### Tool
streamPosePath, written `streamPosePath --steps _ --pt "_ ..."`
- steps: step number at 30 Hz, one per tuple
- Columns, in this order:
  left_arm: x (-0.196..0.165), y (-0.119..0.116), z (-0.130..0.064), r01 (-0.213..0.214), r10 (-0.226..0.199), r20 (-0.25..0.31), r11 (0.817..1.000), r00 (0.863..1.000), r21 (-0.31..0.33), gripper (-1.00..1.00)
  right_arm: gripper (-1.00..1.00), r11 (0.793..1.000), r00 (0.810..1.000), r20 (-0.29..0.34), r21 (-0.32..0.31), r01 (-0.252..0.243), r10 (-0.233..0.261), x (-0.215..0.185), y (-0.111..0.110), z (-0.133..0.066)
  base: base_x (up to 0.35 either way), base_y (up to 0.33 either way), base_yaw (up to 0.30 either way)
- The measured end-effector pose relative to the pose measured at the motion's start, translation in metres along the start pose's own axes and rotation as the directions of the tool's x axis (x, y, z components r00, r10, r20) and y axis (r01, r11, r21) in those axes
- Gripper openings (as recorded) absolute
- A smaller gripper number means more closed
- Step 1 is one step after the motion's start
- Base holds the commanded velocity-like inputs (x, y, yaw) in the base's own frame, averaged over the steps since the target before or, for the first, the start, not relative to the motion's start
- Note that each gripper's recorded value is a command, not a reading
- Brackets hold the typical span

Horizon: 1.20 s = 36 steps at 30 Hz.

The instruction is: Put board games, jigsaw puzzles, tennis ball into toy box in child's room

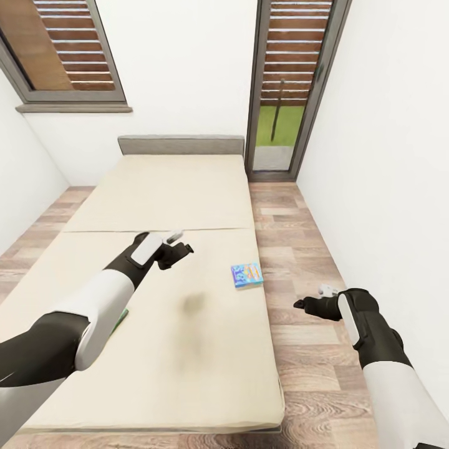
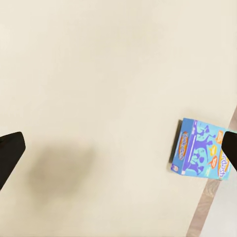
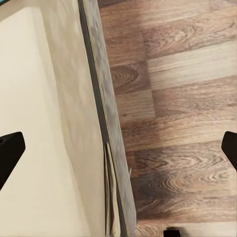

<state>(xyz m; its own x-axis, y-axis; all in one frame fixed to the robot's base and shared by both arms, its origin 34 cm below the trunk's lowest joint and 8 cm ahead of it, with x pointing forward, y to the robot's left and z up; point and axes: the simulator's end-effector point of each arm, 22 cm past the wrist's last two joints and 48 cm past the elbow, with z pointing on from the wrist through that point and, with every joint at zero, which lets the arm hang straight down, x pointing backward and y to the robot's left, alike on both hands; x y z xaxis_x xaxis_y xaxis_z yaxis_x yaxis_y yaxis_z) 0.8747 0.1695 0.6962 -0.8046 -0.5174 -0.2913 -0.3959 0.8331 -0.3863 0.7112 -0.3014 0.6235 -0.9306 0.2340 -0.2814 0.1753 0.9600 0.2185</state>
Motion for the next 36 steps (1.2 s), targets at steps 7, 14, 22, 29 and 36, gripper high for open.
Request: streamPosePath --steps 7,14,22,29,36 --pt "0.002 0.001 0.005 0.001 -0.001 -0.009 1.0 1.0 -0.001 1.0 1.0 1.0 1.0 -0.009 0.004 -0.001 0.001 0.003 -0.003 0.005 0.0 0.0 0.0" --pt "0.0 -0.002 0.008 -0.004 0.005 -0.008 1.0 1.0 0.006 1.0 1.0 1.0 1.0 -0.017 0.008 -0.005 0.005 0.006 -0.006 0.009 0.0 0.0 0.0" --pt "-0.016 -0.024 -0.004 -0.037 0.036 0.013 0.998 0.999 0.051 1.0 1.0 1.0 1.0 -0.009 0.006 -0.007 0.007 0.005 -0.008 0.009 0.0 0.0 0.0" --pt "-0.02 -0.048 -0.016 -0.094 0.093 0.017 0.993 0.996 0.076 1.0 1.0 1.0 1.0 0.025 -0.001 -0.009 0.009 -0.007 -0.003 0.003 0.0 0.0 0.0" --pt "-0.003 -0.049 -0.011 -0.108 0.108 0.007 0.991 0.994 0.082 1.0 1.0 1.0 0.997 0.078 -0.016 0.004 -0.002 -0.03 0.008 -0.009 0.0 0.0 0.0"
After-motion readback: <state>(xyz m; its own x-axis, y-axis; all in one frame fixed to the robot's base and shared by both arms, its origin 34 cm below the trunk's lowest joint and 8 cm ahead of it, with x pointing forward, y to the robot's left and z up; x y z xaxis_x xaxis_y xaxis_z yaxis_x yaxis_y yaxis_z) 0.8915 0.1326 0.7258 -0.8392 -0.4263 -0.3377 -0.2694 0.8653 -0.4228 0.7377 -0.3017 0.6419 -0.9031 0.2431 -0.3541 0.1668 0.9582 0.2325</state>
